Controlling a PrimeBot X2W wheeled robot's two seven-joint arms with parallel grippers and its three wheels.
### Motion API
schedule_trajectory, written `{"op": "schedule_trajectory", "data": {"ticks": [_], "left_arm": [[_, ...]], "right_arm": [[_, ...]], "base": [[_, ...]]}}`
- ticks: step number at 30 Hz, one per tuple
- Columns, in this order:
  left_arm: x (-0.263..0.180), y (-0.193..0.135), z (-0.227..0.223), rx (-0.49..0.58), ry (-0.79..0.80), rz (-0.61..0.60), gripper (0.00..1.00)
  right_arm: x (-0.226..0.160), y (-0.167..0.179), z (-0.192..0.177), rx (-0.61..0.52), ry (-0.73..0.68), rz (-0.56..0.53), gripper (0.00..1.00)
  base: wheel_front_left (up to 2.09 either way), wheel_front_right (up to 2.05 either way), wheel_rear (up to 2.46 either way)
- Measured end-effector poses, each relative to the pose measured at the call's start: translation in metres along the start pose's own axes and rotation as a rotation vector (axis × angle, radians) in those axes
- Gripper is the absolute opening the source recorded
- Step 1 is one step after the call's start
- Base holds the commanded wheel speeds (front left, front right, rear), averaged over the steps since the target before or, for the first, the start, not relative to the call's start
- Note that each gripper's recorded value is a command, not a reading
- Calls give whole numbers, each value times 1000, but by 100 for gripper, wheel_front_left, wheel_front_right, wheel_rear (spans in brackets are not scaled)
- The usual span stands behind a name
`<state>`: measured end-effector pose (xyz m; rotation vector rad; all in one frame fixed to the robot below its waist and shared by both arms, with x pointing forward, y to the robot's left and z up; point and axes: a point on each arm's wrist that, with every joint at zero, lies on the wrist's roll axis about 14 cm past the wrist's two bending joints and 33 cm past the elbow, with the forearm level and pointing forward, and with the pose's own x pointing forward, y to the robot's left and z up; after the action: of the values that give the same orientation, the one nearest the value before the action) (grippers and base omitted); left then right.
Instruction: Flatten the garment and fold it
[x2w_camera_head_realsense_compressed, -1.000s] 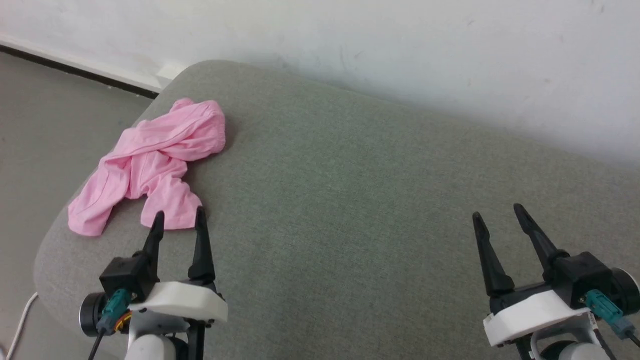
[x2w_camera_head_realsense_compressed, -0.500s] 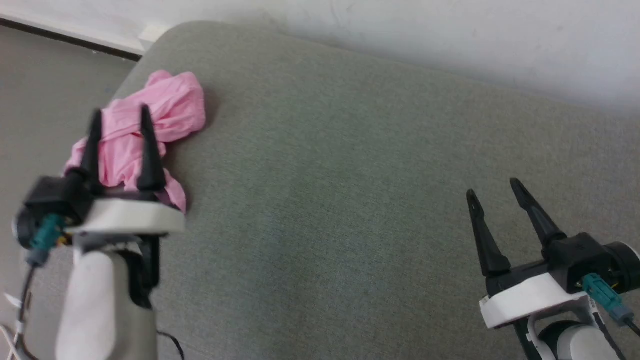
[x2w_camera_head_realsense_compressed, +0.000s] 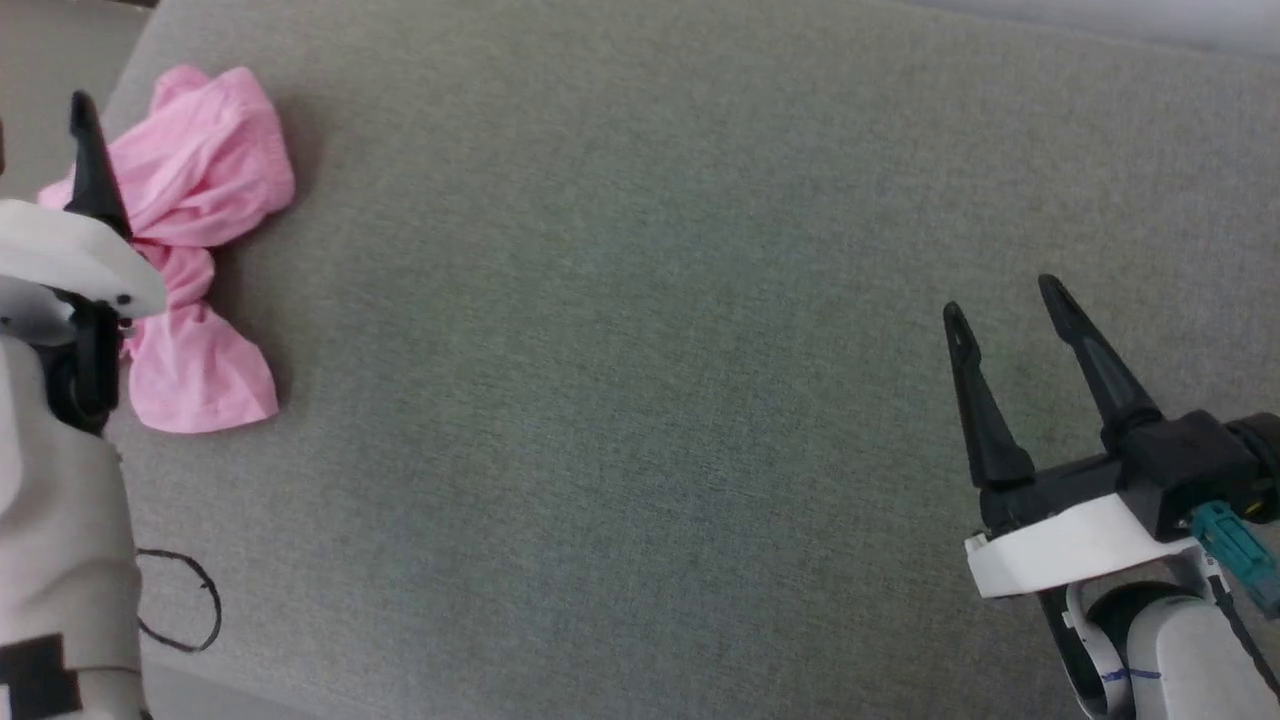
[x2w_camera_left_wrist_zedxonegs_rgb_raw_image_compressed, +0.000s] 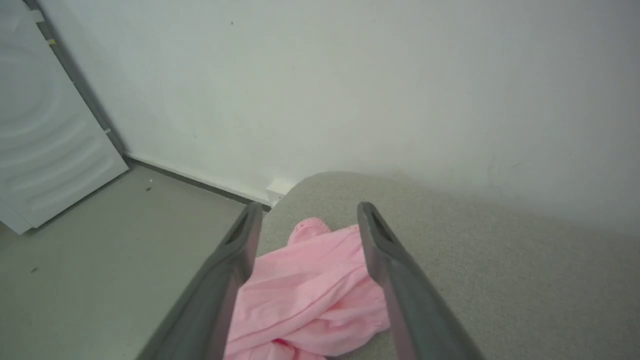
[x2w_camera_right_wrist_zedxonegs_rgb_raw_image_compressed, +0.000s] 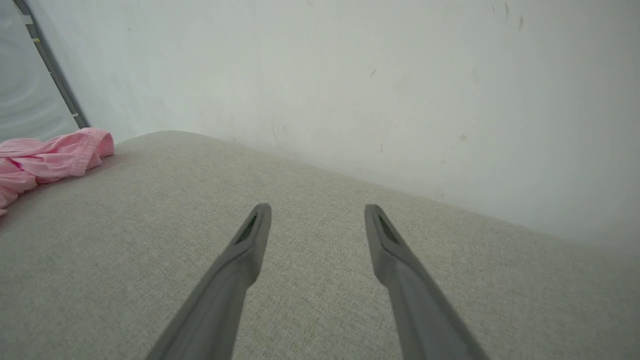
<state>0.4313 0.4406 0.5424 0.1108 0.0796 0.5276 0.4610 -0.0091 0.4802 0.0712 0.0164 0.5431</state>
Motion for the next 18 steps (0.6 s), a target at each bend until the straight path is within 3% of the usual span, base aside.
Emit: {"op": "schedule_trajectory", "data": {"ticks": [5,11,16,17,18], "left_arm": [[9,5,-81,-50,367,32,100],[-18,24,-162,-61,786,112,100],[-15,27,-174,-84,917,140,100],[-15,26,-176,-85,936,140,77],[-16,25,-177,-88,957,140,46]], "right_arm": [[5,-8,-18,15,28,-5,100],[11,-15,-29,28,36,-8,100],[8,-27,-38,30,56,-38,100],[7,-29,-39,34,58,-44,100],[6,-30,-39,35,60,-48,100]], "base": [[0,0,0],[0,0,0],[0,0,0],[0,0,0],[0,0,0]]}}
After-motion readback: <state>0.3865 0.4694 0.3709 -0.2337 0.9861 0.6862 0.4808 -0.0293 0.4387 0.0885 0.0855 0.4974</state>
